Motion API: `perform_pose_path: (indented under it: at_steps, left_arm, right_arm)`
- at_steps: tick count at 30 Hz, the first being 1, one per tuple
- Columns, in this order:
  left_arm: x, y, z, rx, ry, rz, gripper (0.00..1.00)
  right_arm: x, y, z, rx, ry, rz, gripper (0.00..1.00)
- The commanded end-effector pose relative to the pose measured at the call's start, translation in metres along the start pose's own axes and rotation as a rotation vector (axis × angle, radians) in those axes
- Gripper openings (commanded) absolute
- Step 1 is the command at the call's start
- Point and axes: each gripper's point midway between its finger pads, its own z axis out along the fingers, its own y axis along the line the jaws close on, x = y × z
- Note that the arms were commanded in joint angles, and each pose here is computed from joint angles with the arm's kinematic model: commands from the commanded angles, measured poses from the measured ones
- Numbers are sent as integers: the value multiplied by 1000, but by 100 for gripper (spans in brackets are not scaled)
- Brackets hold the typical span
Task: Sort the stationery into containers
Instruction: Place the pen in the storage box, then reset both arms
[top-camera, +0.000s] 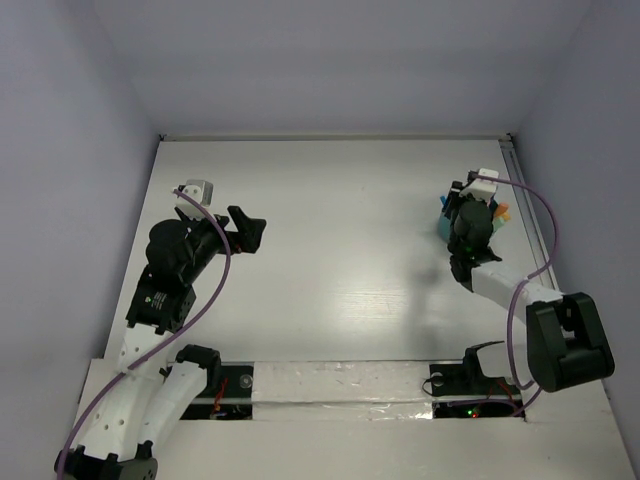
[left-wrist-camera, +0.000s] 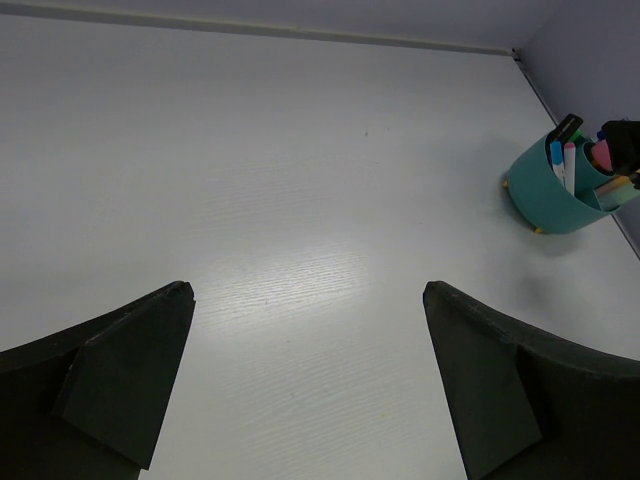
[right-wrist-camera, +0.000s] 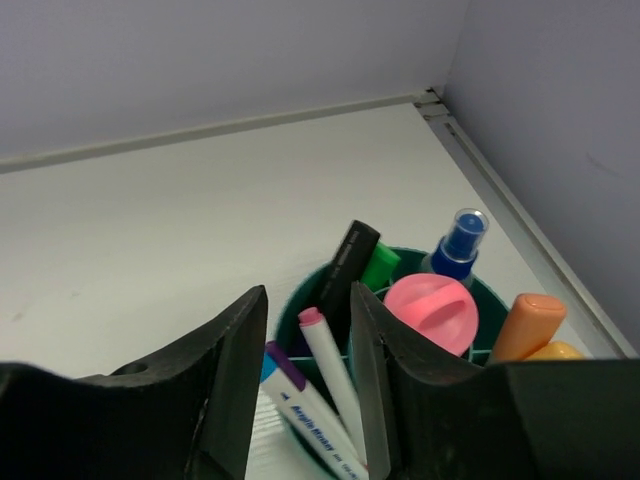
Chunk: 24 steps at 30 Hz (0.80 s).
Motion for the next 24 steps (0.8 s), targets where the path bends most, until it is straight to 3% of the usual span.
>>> perform_pose_path:
  at_steps: [1,4,5,6,7,12,19,24]
  left_arm:
    - [-9,-4,1,14,-38,10,99]
    - [-9,-2,2,9,-37,10,99]
    - [-9,-2,2,9,-37,10,99]
    - [-8,-1,3,4,-37,9,99]
    - [-8,0,3,-4,-38,9,99]
    - [-14,-4,3,17,-60,9,99]
    - [-54,-42,-22,172,-204,-9,99]
    - [-80,-57,-35,213,-260,-22,99]
  right_arm:
    - [-40,28,-13,-122,-69,106,48]
    - [-60,58,-30,-280,-25,191,59]
    - [-70,64,-36,-323,-19,224,69]
    - [-74,77,-45,-392,26,235,94]
    - [-78,95,-58,-507,63,274,100]
    - [-117,118,-115,-770,156,347,100]
    - [-220,88,-207,-961,-43,411,100]
    - [-241,57,-235,-922,-171,409,100]
